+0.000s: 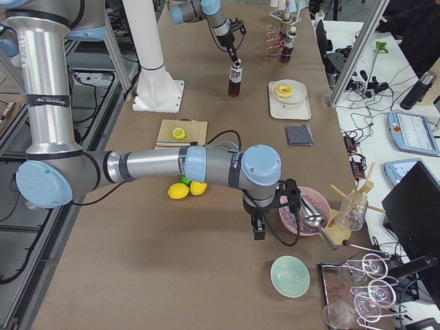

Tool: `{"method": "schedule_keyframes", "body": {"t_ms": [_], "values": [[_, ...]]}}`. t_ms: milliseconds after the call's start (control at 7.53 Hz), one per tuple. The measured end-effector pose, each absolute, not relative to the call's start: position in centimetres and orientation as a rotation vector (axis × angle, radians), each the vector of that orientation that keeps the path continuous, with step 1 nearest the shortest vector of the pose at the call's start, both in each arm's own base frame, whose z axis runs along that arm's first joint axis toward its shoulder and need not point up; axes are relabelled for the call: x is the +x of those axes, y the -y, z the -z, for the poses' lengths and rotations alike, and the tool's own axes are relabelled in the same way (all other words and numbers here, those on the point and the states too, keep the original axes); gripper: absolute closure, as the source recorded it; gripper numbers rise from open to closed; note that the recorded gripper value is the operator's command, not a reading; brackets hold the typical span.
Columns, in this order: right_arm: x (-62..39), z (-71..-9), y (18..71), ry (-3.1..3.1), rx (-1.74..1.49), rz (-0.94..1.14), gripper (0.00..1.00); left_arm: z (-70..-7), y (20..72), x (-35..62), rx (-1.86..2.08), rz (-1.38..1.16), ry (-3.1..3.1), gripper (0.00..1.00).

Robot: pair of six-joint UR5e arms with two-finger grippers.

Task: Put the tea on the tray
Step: 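Carry the bottle toward the table center and set it down with the left gripper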

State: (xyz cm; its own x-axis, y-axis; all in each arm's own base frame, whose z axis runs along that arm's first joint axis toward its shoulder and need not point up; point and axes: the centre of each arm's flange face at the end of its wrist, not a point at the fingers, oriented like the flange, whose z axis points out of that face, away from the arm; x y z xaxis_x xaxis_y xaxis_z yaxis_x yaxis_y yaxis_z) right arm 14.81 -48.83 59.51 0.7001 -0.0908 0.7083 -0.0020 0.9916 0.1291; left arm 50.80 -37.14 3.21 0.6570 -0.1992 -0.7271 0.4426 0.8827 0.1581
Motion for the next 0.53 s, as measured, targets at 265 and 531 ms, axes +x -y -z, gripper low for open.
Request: {"method": "schedule_keyframes", "body": {"t_ms": [265, 531], "values": [[14.8, -59.6, 48.8, 0.794, 0.126, 0.048, 0.00, -3.6, 36.0, 52.4, 0.363, 0.363, -0.756, 1.00], [14.8, -59.6, 48.8, 0.798, 0.127, 0.048, 0.00, -4.4, 36.0, 53.2, 0.376, 0.363, -0.733, 1.00]]}}
